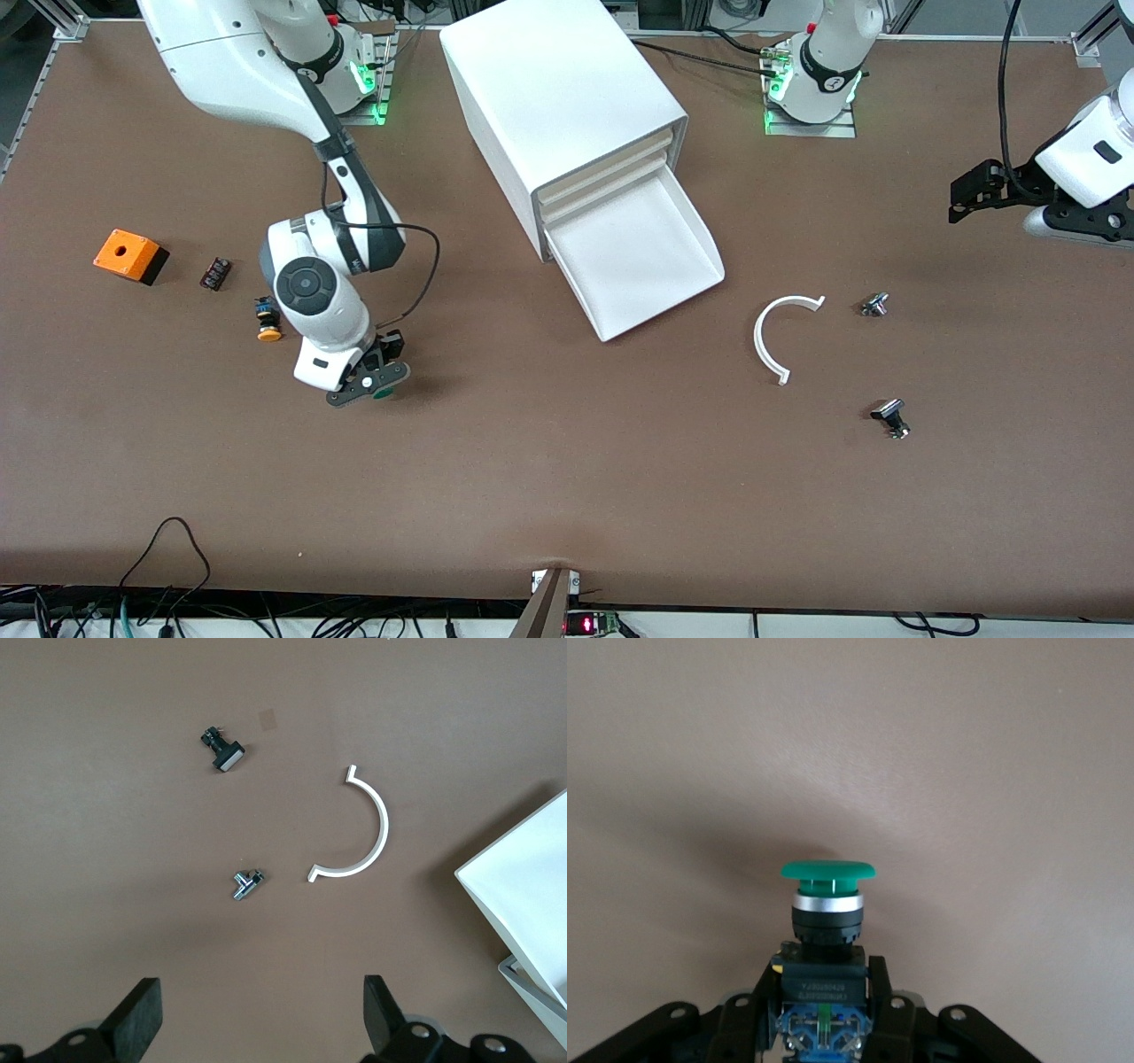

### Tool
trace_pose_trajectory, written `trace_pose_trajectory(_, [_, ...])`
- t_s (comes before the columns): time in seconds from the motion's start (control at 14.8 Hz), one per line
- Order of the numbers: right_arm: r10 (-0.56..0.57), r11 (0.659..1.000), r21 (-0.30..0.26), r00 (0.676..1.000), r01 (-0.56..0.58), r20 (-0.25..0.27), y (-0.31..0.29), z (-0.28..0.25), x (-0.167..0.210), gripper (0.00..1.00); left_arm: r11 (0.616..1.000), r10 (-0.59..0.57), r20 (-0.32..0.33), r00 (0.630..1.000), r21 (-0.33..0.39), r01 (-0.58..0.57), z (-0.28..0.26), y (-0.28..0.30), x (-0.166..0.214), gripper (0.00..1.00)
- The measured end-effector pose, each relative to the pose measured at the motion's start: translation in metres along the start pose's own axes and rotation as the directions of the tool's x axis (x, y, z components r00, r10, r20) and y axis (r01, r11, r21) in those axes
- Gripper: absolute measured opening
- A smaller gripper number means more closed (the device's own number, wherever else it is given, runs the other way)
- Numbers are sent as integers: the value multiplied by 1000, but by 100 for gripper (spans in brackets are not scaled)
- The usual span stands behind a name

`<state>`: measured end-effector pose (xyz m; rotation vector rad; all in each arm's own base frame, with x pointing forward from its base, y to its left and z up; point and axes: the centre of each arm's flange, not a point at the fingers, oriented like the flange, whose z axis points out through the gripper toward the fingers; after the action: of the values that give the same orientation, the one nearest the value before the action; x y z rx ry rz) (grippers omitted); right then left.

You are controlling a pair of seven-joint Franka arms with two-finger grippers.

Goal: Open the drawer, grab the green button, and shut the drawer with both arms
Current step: 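Lower the green button onto the table and open the right gripper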

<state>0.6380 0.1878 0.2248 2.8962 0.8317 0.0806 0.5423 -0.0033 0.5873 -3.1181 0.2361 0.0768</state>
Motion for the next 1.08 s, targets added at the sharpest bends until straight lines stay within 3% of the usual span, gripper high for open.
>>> trace_pose_trajectory(0.13, [-104,995,-8,994,104,-33,28,15,-16,41,1000,0,0,1000,0,0,0,0,0,100])
trace_pose_trajectory(0.4, [-309,951,-29,949,308,-53,71,35,-45,41,1000,0,0,1000,0,0,0,0,0,100])
trace_pose_trajectory(0.74, [-381,924,-40,921,379,-74,69,39,-45,43,1000,0,0,1000,0,0,0,0,0,100])
trace_pose_trajectory(1.08, [-381,925,-51,920,377,-96,68,38,-41,83,1000,0,0,1000,0,0,0,0,0,100])
